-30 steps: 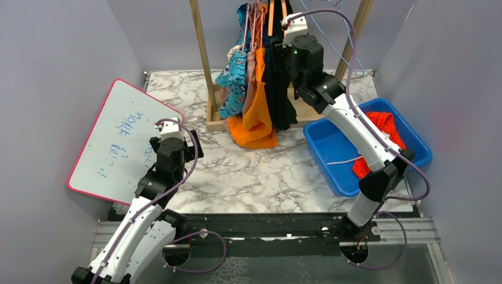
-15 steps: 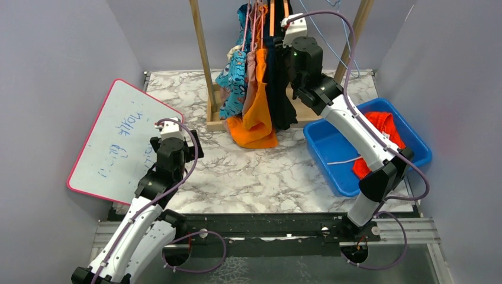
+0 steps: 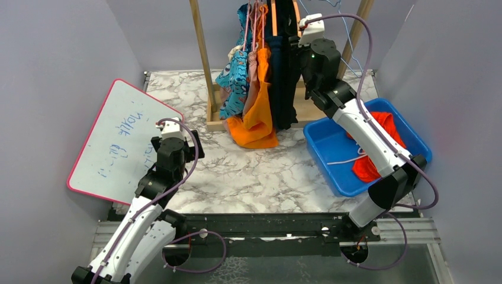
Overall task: Remove the shorts from the hanger
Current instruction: Pick up the hanger from the clothes rod.
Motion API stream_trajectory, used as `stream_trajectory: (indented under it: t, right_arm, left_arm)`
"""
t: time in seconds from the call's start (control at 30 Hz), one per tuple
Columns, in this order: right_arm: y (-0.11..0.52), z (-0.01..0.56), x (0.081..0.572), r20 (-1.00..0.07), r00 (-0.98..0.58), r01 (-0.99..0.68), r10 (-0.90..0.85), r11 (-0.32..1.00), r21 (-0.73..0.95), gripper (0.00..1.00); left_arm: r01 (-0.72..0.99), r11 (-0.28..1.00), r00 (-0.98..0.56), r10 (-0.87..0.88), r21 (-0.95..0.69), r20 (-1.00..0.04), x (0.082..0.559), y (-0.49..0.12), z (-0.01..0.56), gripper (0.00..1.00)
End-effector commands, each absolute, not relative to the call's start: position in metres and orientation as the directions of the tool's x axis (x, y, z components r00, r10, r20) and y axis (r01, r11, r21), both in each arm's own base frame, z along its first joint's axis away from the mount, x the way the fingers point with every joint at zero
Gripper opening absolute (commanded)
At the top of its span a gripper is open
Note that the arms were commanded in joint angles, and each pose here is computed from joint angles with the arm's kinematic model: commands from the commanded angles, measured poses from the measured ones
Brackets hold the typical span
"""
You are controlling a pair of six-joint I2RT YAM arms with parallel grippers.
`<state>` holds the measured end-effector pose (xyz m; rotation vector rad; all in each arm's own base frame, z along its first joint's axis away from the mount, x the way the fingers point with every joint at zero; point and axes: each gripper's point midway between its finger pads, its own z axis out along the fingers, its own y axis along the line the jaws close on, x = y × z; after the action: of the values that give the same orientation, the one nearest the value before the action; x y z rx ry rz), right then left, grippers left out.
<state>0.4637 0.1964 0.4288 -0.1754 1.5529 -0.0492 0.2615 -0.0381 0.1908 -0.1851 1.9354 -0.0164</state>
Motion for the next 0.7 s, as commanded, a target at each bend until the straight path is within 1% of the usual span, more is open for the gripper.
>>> stream_trajectory:
  t: [0.0,0.07,0.2,0.37,0.67]
  right_arm:
    - [0.197,0.457,0.453,-0.995,0.093,-0.183,-0.047,0.981,-0.064,0.01]
    - [0.194,0.459,0.453,-0.993,0.105,-0.181,-0.052,0.981,-0.071,0.01]
    - [0.175,0.469,0.456,-0.987,0.137,-0.098,-0.078,0.991,-0.091,0.01]
    - [0.16,0.491,0.451,-0.965,0.243,-0.035,-0.098,0.993,-0.11,0.01]
    - [0.15,0.523,0.437,-0.941,0.327,-0.013,-0.09,0.995,-0.099,0.01]
  left_arm:
    - [-0.095,0.989,-0.332,-0.141,-0.115,-0.933,0.265,-0.042,0.2,0.99]
    - [-0.094,0.989,-0.334,-0.139,-0.114,-0.932,0.265,-0.042,0.199,0.99]
    - [-0.099,0.989,-0.328,-0.14,-0.114,-0.934,0.264,-0.041,0.2,0.99]
    - [-0.1,0.988,-0.32,-0.143,-0.117,-0.936,0.263,-0.04,0.202,0.99]
    - [-0.102,0.988,-0.321,-0.142,-0.116,-0.936,0.264,-0.04,0.202,0.99]
